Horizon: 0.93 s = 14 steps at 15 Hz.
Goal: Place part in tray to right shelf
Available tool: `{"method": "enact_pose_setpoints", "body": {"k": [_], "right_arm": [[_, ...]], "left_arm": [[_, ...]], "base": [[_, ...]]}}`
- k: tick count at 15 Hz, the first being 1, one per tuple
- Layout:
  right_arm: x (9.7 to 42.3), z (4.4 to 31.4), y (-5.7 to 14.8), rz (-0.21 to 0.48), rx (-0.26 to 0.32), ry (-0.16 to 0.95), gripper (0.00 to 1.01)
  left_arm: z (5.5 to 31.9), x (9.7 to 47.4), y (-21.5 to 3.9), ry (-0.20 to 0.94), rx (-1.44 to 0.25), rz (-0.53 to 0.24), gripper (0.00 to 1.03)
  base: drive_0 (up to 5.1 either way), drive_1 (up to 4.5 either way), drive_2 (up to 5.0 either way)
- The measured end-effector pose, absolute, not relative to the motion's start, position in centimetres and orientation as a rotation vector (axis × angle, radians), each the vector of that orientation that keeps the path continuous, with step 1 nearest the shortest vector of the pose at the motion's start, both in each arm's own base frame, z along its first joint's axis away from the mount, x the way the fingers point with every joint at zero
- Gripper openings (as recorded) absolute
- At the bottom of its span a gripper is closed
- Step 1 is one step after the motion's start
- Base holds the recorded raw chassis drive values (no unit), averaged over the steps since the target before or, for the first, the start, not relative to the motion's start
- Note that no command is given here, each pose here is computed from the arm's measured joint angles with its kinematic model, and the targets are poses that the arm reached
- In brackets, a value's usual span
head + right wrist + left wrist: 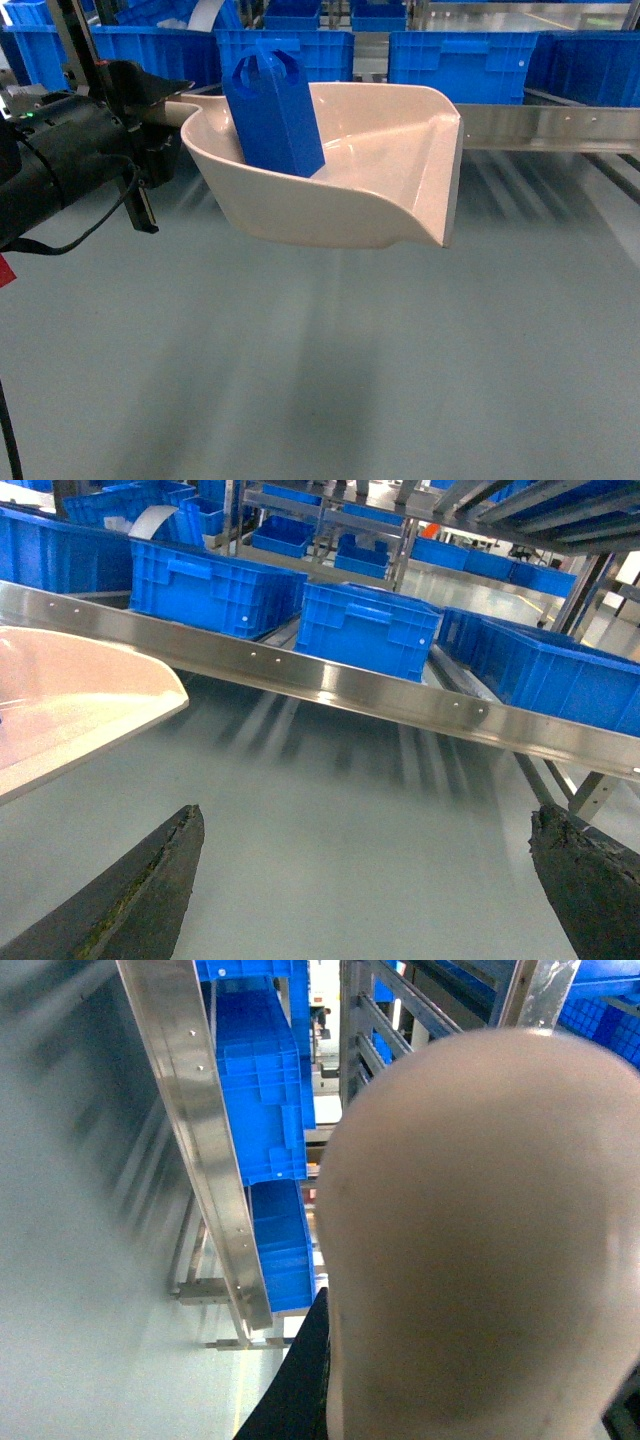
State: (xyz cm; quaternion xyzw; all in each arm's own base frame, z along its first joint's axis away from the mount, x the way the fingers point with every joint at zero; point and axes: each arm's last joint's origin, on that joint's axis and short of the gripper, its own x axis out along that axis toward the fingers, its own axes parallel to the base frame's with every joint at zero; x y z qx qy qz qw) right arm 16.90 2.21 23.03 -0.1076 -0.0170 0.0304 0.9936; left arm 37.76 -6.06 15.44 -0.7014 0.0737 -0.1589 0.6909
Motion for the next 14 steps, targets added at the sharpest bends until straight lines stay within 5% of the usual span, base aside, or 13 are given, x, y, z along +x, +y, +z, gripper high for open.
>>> {"method": "enact_pose_setpoints", "body": {"k": [14], "right_arm": [[16.9,23.04,2.21,0.061,-0.216,-0.035,0.98]], "left_arm": [[15.45,37.7,-6.39,0.177,-1.567,-0.368,0.15]], "base": [[0.1,4.01,-3.8]]}}
